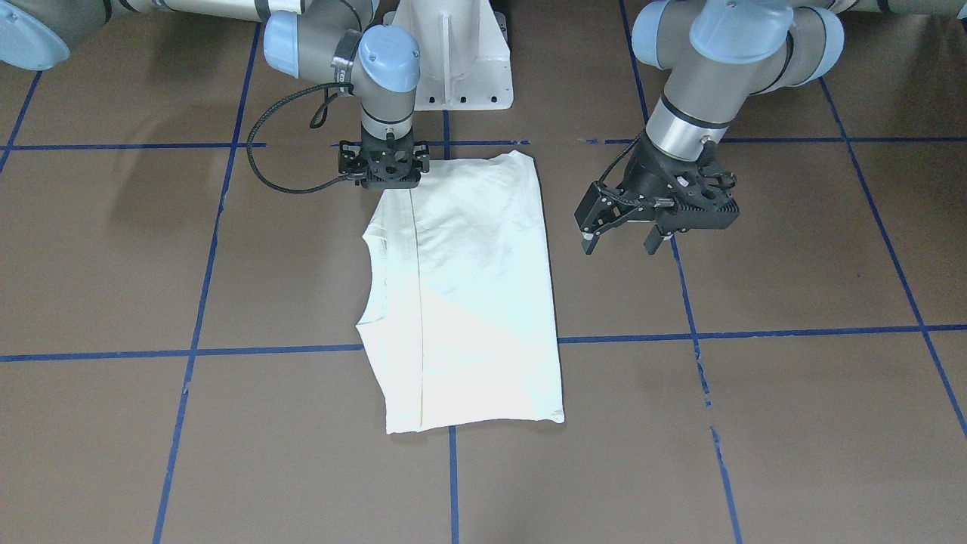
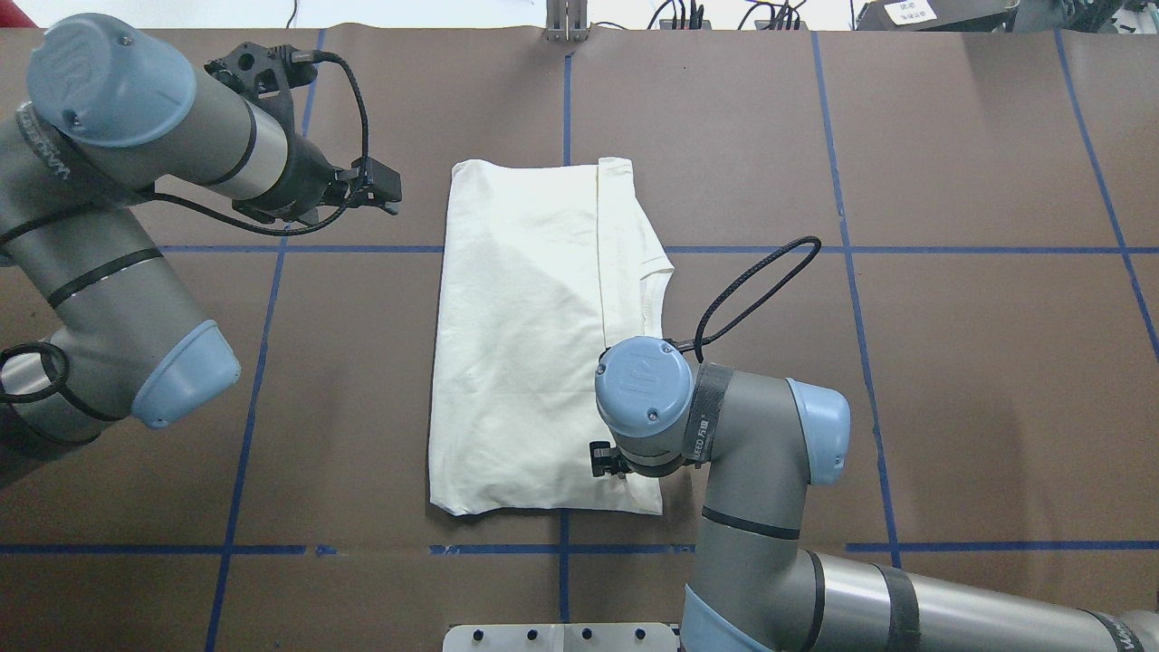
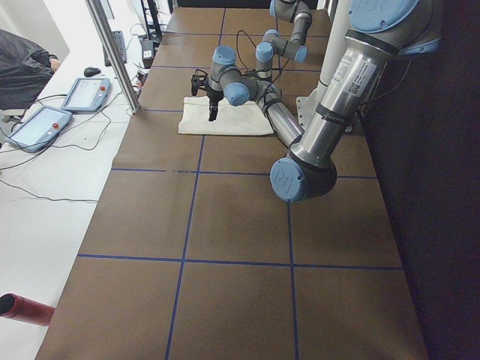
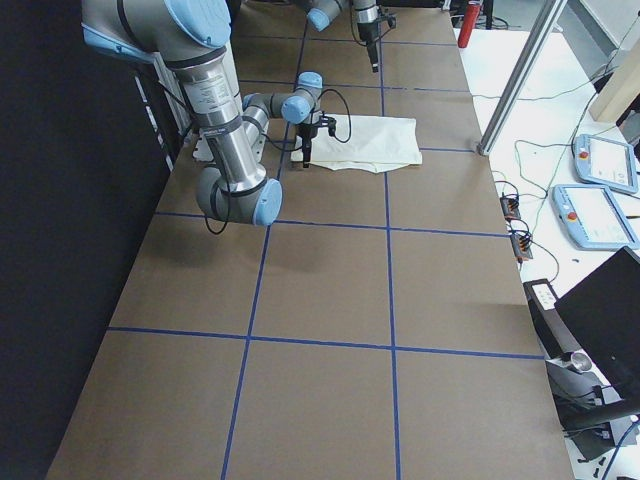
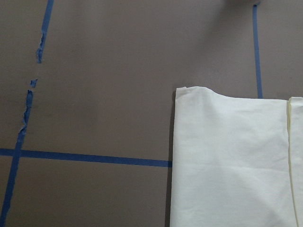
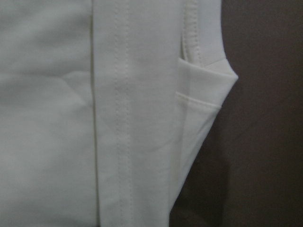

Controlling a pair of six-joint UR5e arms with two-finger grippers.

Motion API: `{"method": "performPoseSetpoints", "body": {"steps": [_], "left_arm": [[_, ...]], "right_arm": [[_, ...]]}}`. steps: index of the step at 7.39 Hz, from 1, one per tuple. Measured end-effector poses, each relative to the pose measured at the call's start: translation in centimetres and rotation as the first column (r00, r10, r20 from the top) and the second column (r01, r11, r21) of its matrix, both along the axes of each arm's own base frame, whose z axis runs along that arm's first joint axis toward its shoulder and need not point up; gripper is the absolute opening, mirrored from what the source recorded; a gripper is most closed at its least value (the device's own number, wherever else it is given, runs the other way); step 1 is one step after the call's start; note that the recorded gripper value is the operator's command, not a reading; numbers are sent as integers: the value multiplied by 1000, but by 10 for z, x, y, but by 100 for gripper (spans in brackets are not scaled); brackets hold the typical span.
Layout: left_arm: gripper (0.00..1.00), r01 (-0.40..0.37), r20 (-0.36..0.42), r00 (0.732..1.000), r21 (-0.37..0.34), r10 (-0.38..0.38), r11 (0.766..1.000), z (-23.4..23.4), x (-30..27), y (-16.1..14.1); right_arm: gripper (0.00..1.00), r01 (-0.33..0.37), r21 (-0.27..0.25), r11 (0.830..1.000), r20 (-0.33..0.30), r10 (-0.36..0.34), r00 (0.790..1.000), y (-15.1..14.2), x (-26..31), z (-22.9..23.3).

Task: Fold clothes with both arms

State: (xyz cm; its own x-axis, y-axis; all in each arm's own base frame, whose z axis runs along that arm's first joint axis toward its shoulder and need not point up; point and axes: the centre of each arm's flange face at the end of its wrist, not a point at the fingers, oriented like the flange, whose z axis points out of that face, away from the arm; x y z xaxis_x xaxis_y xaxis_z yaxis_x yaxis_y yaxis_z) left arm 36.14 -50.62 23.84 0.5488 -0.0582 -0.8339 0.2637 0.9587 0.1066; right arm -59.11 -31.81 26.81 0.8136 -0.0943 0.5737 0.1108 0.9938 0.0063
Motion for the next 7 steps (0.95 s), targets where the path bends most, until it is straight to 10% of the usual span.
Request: {"method": "performPoseSetpoints", "body": {"steps": [7], "left_arm": [[100,-27,-8,1000,-7,27,1000,-4,18,14]], "right_arm": [[100,-14,26,1000,-81,16,997,-31,76,38]]}}
